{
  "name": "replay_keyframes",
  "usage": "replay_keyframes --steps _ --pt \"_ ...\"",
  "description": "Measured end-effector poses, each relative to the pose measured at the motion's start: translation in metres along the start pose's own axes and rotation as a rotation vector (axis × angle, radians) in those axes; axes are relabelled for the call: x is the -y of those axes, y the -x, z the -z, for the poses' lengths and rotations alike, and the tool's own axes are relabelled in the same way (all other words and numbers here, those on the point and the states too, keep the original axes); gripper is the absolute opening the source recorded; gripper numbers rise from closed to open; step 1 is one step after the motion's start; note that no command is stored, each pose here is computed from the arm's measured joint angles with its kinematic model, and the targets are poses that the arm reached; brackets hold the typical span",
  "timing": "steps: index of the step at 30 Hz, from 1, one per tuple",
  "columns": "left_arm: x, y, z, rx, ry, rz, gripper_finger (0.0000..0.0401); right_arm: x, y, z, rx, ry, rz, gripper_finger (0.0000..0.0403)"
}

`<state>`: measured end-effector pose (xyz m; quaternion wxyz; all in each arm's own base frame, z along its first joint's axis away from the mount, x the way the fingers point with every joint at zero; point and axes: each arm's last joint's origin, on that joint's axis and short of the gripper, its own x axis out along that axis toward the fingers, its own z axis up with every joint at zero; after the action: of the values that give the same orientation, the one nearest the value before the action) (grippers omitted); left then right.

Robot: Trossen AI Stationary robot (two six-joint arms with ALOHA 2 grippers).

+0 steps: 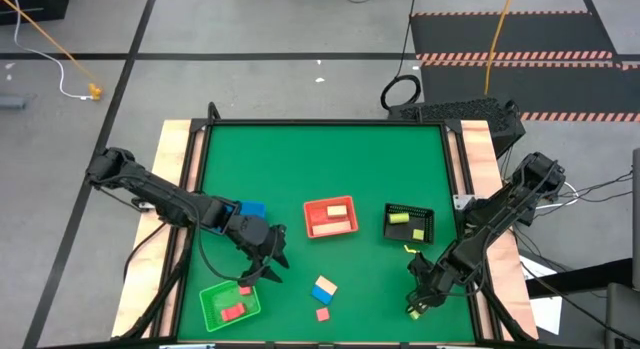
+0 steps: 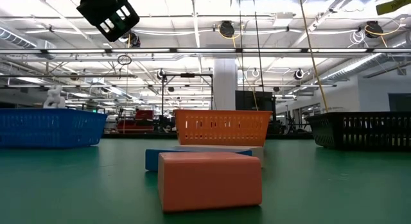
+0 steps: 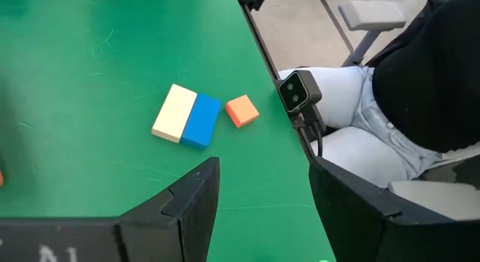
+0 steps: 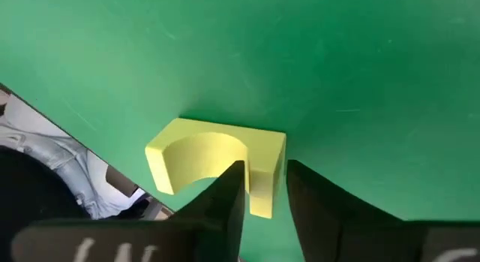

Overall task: Sort & place blocks by color
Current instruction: Put the green block into the black bin

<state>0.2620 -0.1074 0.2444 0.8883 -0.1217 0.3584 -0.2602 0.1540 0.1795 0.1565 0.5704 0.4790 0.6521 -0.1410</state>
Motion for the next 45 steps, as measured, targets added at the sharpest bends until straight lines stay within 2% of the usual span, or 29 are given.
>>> replay_keyframes --steps 6,9,14,20,26,30,33,37,41,45 --pt "0.0 0.0 0.0 -0.001 -0.009 0.0 0.0207 0.007 -0.004 -0.003 0.004 -0.026 0.018 0.0118" --pt "0.0 0.0 0.001 -0.008 -0.006 -0.003 0.0207 0.008 -0.005 -0.003 -0.001 -0.022 0.003 0.0096" --pt "-0.001 0.0 0.002 -0.021 -0.001 -0.007 0.0207 0.007 -0.008 -0.004 -0.017 0.037 -0.055 0.0025" --pt "-0.001 0.0 0.002 -0.021 -0.001 -0.007 0.0207 0.002 -0.008 -0.007 -0.014 0.063 -0.144 0.0022" --pt "-0.001 0.0 0.002 -0.019 -0.001 -0.008 0.0207 -0.01 0.014 -0.014 0.228 0.156 -0.342 0.0022" --pt "-0.003 0.0 0.001 -0.004 0.0 -0.042 0.0207 -0.011 0.036 -0.025 0.442 0.227 -0.398 0.0022" --pt "-0.004 0.001 0.001 0.009 -0.009 -0.091 0.0207 -0.004 0.051 -0.036 0.596 0.255 -0.35 0.0022" --pt "-0.006 0.001 0.0 0.028 -0.013 -0.147 0.0207 0.016 0.065 -0.052 0.742 0.206 -0.188 0.0022" --pt "-0.007 0.001 -0.001 0.039 -0.01 -0.183 0.0207 0.038 0.076 -0.061 0.771 0.125 -0.025 0.0022" --pt "-0.007 0.001 -0.001 0.04 -0.01 -0.185 0.0207 0.049 0.086 -0.066 0.785 0.084 0.028 0.0022"
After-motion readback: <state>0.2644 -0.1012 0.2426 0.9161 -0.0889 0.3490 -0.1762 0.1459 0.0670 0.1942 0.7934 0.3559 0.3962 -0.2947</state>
